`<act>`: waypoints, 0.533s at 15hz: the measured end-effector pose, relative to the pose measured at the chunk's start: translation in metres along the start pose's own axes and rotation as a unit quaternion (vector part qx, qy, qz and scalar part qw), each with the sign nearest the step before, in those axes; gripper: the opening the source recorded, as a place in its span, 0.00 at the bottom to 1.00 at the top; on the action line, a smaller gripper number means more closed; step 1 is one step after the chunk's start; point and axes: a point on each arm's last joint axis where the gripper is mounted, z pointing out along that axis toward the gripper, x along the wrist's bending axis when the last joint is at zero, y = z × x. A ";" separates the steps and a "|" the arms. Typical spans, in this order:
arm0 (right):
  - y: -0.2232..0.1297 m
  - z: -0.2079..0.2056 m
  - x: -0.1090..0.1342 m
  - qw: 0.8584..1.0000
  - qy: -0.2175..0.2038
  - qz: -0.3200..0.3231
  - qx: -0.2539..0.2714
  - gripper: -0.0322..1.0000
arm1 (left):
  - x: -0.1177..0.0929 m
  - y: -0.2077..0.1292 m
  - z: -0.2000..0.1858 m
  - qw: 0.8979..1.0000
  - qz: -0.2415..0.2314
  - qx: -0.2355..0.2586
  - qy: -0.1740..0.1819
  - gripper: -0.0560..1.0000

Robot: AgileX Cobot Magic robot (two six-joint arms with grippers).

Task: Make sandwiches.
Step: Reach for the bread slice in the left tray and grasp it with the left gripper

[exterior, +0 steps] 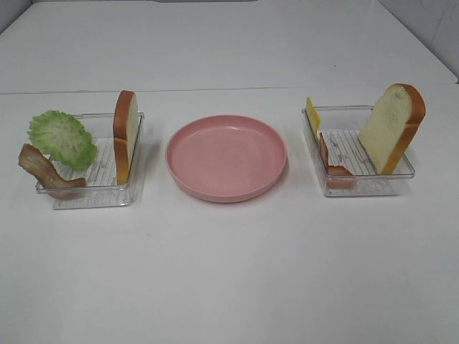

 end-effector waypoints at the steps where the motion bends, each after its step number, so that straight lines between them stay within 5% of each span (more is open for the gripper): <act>1: 0.000 0.000 0.000 1.000 0.000 0.000 0.000 0.76 | 0.000 0.000 0.000 1.000 0.000 0.000 0.000 0.77; 8: 0.000 0.000 0.000 1.000 0.000 0.000 0.000 0.76 | 0.000 0.003 0.004 1.000 -0.003 0.014 -0.003 0.77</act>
